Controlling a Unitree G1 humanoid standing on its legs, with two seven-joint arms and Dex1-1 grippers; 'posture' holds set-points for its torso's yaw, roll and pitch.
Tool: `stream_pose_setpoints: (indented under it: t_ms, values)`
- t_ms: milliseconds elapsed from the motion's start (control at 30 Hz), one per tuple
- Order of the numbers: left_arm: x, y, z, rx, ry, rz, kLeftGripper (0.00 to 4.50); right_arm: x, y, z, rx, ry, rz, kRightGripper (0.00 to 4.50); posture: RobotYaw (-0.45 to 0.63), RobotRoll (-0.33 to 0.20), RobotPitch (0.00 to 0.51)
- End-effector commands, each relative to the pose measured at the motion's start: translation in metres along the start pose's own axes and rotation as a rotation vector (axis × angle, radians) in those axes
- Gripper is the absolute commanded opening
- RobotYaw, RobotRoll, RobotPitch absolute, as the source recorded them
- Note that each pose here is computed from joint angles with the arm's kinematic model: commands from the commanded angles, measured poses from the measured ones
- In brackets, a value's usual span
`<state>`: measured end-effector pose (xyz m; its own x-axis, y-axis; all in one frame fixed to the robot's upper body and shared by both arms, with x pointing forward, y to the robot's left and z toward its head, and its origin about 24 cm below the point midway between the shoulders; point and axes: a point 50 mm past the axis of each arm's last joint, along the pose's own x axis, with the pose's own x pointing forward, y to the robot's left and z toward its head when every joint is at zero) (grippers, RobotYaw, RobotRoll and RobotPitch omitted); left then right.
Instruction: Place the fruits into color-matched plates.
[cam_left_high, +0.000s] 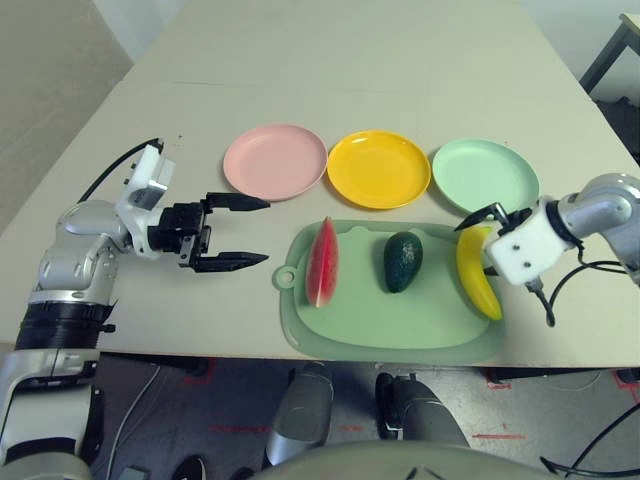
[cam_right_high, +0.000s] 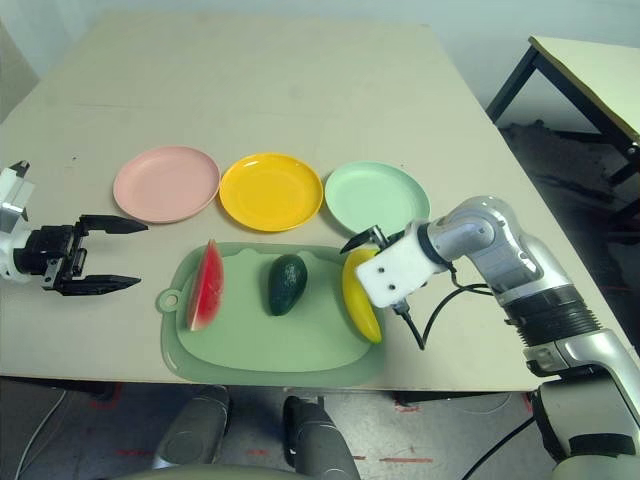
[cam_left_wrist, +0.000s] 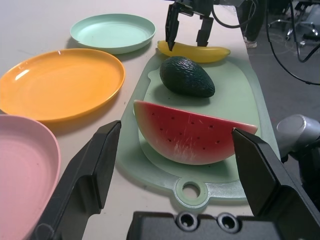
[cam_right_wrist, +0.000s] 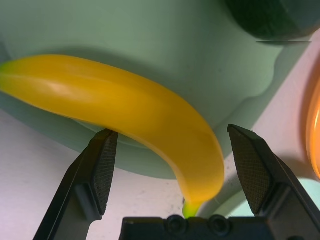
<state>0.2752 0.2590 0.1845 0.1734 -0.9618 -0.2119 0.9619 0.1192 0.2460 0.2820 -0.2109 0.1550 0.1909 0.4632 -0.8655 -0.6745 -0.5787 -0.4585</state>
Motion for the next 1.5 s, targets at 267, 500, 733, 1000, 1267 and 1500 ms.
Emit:
stream_pose_setpoints:
  t_ms: [267,500,733,1000,1267,1500]
  values:
    - [0.006,0.006,-0.005,0.011,0.007,-0.027,4.5,0.007,0.016,0.012,0.045,-0.044,0.093,2.63,0.25,0.0,0.146]
    - [0.01,0.009,-0.006,0.018,0.008,-0.036,4.5,0.003,0.014,0.02,0.055,-0.064,0.092,1.66,0.24,0.0,0.143]
    - [0.007,0.015,-0.008,-0.003,0.007,0.018,4.5,-0.033,-0.031,0.019,0.053,0.0,-0.03,1.66,0.23,0.0,0.14]
    - [0.011,0.024,-0.013,-0.035,0.058,0.176,4.5,-0.038,-0.125,0.005,0.068,0.041,-0.434,1.66,0.23,0.0,0.143]
    - [0.015,0.038,-0.012,-0.02,0.121,0.365,4.5,0.024,-0.16,-0.007,0.134,0.096,-0.519,1.66,0.27,0.0,0.142]
    - [0.013,0.037,-0.012,-0.023,0.128,0.42,4.5,0.051,-0.166,-0.005,0.14,0.157,-0.539,1.66,0.29,0.0,0.145]
